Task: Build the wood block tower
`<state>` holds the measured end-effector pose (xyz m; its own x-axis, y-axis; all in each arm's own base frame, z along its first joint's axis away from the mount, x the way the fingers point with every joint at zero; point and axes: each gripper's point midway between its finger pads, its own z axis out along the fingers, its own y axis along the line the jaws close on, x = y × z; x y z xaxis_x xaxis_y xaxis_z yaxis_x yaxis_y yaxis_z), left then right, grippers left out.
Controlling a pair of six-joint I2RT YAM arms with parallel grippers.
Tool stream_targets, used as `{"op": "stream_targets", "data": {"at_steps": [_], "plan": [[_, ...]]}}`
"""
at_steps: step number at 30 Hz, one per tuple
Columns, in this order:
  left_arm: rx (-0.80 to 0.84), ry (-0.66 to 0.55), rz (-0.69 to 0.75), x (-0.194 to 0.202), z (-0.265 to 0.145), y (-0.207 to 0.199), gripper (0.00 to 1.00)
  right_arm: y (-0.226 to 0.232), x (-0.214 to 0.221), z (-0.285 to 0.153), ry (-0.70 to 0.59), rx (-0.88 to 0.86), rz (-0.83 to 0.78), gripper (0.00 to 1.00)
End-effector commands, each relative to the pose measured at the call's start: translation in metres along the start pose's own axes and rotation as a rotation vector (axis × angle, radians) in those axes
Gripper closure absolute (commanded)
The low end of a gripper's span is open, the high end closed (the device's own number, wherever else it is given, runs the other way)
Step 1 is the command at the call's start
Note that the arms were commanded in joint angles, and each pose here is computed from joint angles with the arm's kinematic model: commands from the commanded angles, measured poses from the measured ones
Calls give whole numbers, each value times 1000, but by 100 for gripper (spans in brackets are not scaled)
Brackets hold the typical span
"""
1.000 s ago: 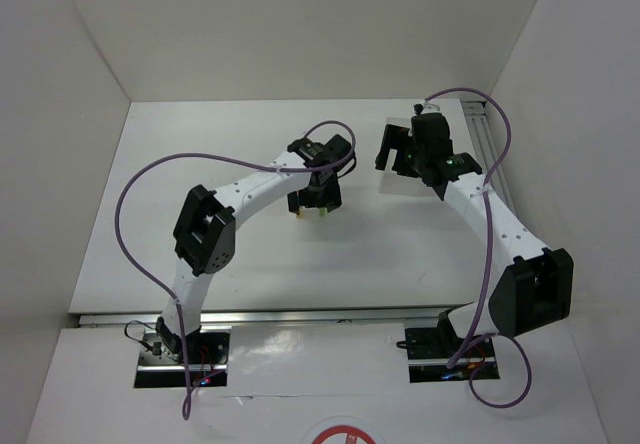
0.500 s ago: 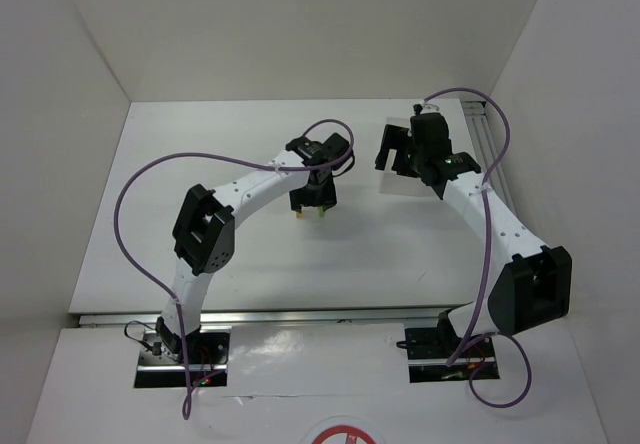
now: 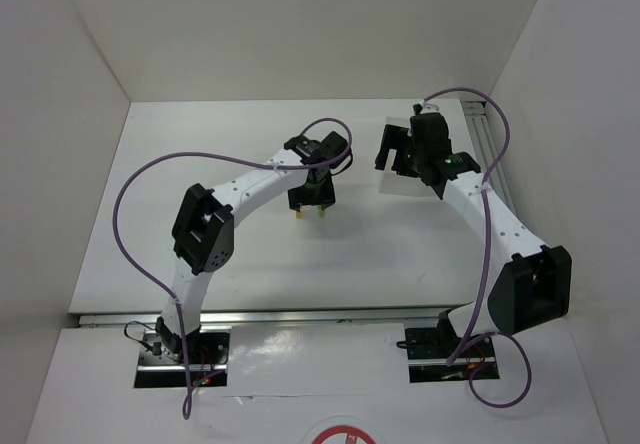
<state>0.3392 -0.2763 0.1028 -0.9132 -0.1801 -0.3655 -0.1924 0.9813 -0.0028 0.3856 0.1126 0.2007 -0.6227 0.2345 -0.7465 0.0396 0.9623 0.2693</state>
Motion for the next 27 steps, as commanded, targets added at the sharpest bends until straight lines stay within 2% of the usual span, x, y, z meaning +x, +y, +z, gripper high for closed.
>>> {"op": "stream_targets", "data": {"at_steps": [1,27], "plan": [[23,-38,6,-13,-14,0,29,11,-21,-3,-57,-25,4,3],[28,-31,25,-13,-11,-4,29,13,-21,-2,-53,-33,4,3]]}}
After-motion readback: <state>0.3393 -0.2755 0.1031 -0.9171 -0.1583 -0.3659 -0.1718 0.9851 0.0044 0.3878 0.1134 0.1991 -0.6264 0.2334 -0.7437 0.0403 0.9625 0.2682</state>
